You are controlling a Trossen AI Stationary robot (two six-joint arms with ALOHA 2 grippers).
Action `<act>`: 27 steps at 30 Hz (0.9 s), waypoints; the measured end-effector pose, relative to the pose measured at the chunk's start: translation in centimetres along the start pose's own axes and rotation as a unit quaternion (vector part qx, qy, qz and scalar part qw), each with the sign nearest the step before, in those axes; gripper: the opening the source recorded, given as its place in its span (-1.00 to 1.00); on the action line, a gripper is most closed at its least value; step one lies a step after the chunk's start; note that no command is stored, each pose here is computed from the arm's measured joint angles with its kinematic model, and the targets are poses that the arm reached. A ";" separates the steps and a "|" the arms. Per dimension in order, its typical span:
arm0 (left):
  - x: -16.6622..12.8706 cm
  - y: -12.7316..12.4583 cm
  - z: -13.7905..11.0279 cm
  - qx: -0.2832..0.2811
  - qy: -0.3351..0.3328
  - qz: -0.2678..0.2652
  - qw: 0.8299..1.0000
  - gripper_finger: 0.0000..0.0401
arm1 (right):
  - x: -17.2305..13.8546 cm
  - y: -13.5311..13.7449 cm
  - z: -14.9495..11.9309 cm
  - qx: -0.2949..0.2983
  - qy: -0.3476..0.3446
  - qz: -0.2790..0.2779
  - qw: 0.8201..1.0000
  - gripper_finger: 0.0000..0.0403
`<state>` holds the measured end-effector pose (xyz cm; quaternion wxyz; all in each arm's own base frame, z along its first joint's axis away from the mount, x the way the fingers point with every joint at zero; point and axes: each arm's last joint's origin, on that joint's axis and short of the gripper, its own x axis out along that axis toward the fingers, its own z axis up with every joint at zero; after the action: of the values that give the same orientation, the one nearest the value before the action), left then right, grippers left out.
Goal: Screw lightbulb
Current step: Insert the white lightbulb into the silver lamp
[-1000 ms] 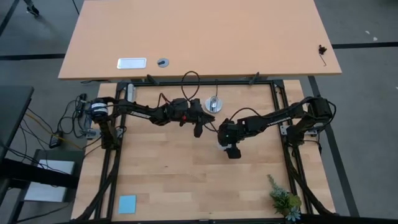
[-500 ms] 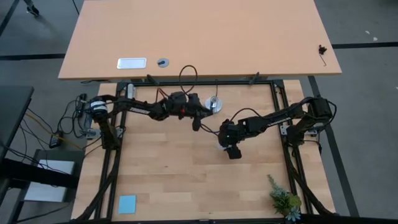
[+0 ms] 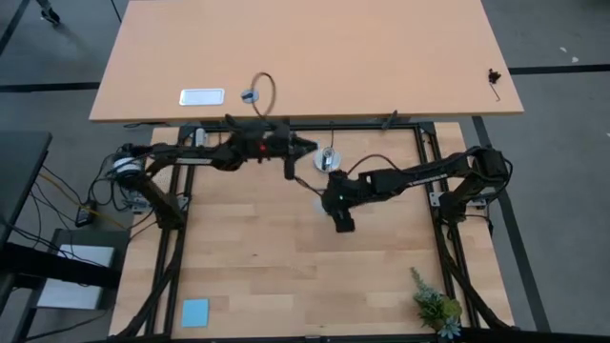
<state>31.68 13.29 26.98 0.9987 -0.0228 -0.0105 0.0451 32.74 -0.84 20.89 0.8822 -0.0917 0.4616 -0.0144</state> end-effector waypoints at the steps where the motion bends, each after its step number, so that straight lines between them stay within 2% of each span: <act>1: -0.5 0.0 0.9 0.014 -0.015 0.003 1.000 -0.69 | -0.4 -0.7 0.7 0.000 -0.010 -0.019 1.000 0.21; 4: -2.1 -0.1 3.6 0.045 -0.054 0.017 0.997 -0.69 | -1.4 -3.2 2.3 0.021 -0.036 -0.079 0.996 0.16; 8: -4.2 -0.4 6.5 0.065 -0.099 0.032 0.992 -0.69 | -2.4 -6.8 3.2 0.053 -0.069 -0.123 0.989 0.13; 15: -6.2 -0.5 8.0 0.073 -0.099 0.045 0.991 -0.69 | -1.6 -11.4 1.4 0.118 -0.144 -0.137 0.973 0.13; 18: -6.2 -0.5 7.8 0.071 -0.086 0.046 0.993 -0.69 | -0.7 -12.1 0.0 0.147 -0.183 -0.138 0.962 0.13; 23: -6.1 -0.4 7.5 0.080 -0.068 0.051 0.993 -0.69 | 1.0 -11.5 -3.2 0.181 -0.245 -0.150 0.941 0.13; 27: -6.1 -0.3 7.2 0.082 -0.056 0.064 0.993 -0.69 | 1.4 -10.9 -5.6 0.216 -0.315 -0.177 0.907 0.13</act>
<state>25.47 12.75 34.09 0.9901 0.0615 -0.0610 0.1107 29.66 -12.52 18.54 0.9628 0.0214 0.1219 -0.2402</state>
